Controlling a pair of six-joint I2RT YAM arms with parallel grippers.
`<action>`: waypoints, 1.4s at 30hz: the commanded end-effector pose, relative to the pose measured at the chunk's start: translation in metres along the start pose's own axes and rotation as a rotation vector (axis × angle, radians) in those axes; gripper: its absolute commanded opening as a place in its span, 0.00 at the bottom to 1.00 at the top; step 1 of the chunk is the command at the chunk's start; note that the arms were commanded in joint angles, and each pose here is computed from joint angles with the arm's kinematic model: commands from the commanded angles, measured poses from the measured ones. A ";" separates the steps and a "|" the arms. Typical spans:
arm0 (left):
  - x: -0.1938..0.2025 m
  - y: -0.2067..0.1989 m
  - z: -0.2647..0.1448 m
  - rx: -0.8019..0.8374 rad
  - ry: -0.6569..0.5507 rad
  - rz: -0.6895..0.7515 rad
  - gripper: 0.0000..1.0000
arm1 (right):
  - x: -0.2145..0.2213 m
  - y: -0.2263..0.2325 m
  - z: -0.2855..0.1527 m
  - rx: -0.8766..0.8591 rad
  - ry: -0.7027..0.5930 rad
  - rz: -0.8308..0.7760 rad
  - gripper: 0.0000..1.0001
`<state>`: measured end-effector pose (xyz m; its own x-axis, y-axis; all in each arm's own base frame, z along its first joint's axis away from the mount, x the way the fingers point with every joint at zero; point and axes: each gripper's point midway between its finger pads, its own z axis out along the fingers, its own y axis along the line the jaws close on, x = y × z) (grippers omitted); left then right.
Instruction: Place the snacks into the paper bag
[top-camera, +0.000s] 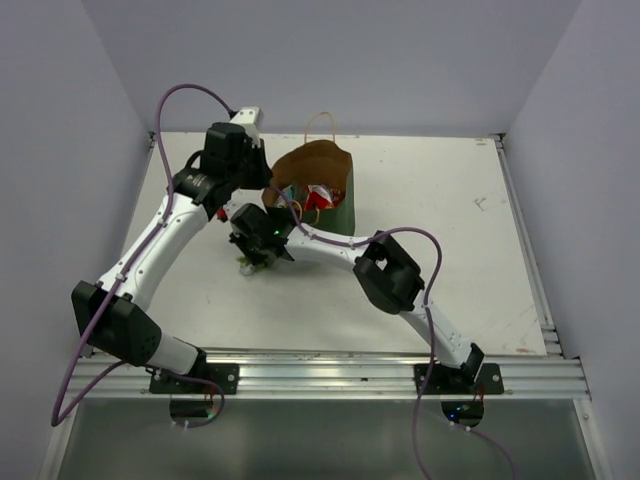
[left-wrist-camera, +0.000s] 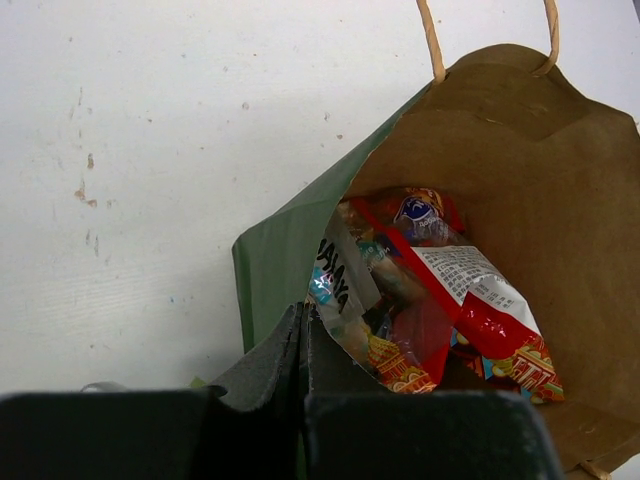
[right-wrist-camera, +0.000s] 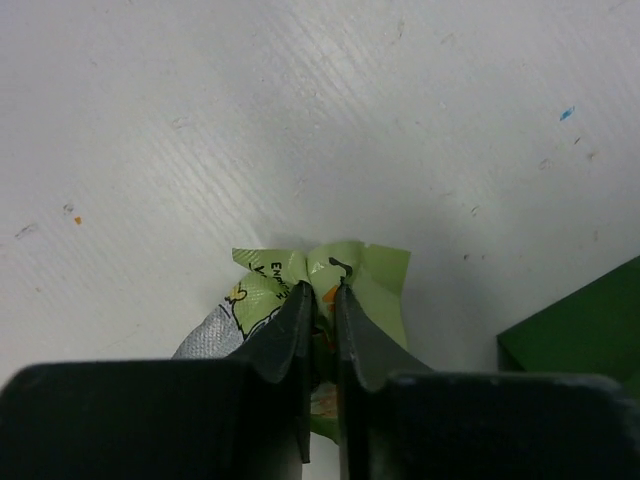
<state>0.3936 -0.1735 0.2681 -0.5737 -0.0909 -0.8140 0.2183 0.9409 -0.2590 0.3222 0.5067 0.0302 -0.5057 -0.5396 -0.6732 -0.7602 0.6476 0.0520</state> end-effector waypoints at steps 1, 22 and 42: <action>-0.021 -0.005 -0.011 0.014 -0.062 0.002 0.02 | 0.047 -0.007 -0.009 -0.007 0.163 0.019 0.04; -0.021 -0.005 0.001 0.013 -0.056 -0.015 0.02 | -0.124 0.008 -0.372 0.027 -0.439 -0.094 0.00; -0.026 -0.005 -0.006 0.007 -0.069 -0.007 0.02 | -0.148 -0.162 -0.268 0.407 -0.448 0.062 0.04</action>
<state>0.3966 -0.1723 0.2685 -0.5765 -0.0983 -0.8112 0.2029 0.9444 -0.2586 0.3997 0.3383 0.2791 -0.3252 -0.3446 -0.8806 -0.4982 0.8540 -0.1501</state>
